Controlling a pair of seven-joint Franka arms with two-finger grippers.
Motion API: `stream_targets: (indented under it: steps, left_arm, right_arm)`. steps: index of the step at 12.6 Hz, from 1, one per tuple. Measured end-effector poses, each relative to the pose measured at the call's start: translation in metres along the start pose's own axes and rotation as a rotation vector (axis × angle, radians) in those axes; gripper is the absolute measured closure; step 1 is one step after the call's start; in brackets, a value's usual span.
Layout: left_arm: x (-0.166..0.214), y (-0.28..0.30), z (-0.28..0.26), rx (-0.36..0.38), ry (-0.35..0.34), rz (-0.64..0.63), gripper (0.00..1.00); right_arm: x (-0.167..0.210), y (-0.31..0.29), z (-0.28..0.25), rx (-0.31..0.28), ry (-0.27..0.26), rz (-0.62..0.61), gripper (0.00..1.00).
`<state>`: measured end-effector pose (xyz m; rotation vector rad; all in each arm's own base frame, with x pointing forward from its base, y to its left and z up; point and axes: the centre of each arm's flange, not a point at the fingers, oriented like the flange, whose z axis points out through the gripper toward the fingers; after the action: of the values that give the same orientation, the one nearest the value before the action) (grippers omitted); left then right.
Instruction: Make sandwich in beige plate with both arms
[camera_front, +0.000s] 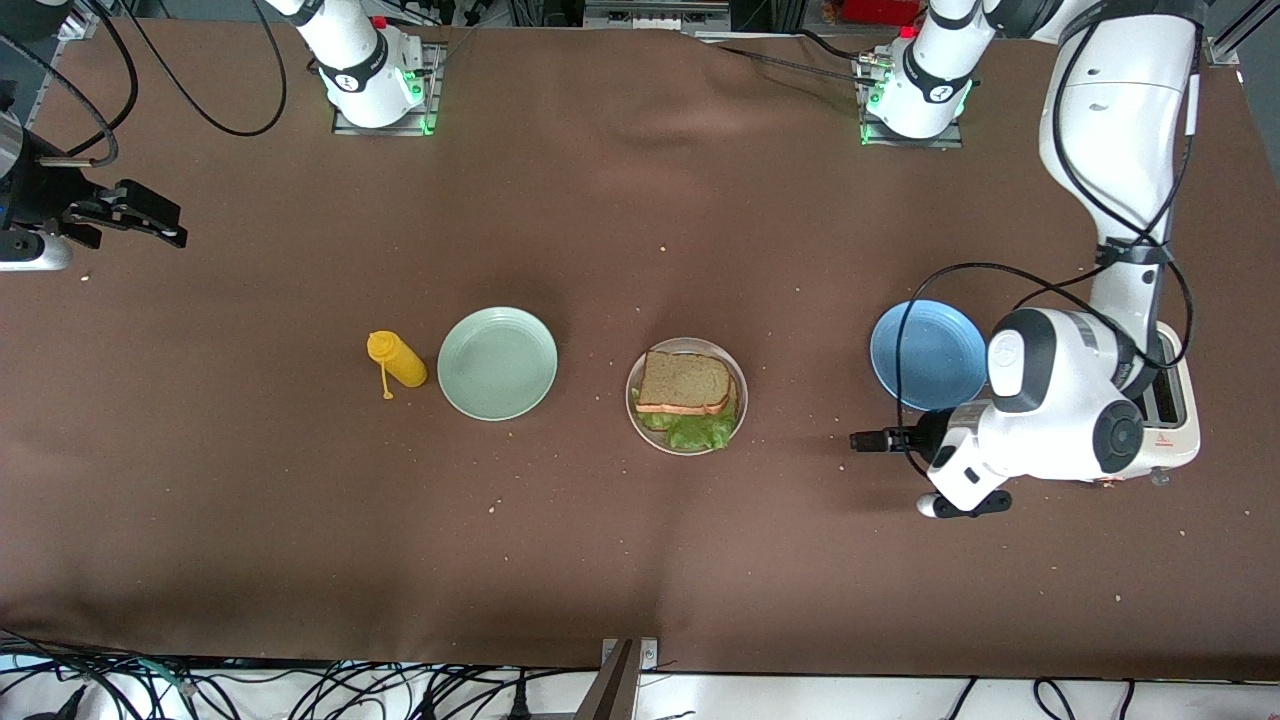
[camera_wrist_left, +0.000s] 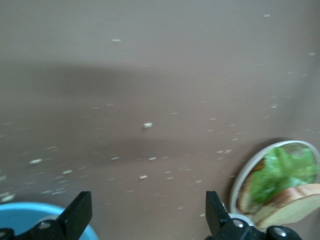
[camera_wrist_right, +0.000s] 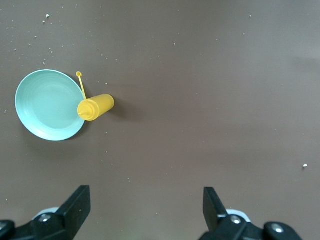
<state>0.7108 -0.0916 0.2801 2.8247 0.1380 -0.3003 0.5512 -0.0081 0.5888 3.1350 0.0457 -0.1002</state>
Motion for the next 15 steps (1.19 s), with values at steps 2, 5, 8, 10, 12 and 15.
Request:
stream_targets:
  steps: [2,5,8,10,12,15]
  left_arm:
    - [-0.006,-0.024,-0.022,0.089,-0.023,0.016,0.00]
    - [-0.015,-0.039,-0.054,0.206,-0.024,0.035,0.00]
    - [-0.019,-0.054,-0.076,0.211,-0.012,0.027,0.00]
    - [-0.019,-0.059,-0.077,0.210,-0.017,0.022,0.00]
    - [-0.021,-0.056,-0.084,0.209,-0.008,0.025,0.00]
    - [-0.037,-0.047,-0.119,0.212,0.001,0.032,0.00]
  right_arm:
    - [0.000,0.000,-0.001,0.000,0.003,-0.001,0.00]
    - [0.000,-0.001,-0.002,0.000,0.004,-0.002,0.00]
    - [0.000,-0.002,-0.002,0.000,0.004,-0.002,0.00]
    - [0.000,-0.002,-0.002,0.000,0.004,-0.002,0.00]
    - [0.000,-0.002,-0.002,0.000,0.004,-0.002,0.00]
    - [0.000,-0.002,-0.002,0.000,0.004,-0.002,0.00]
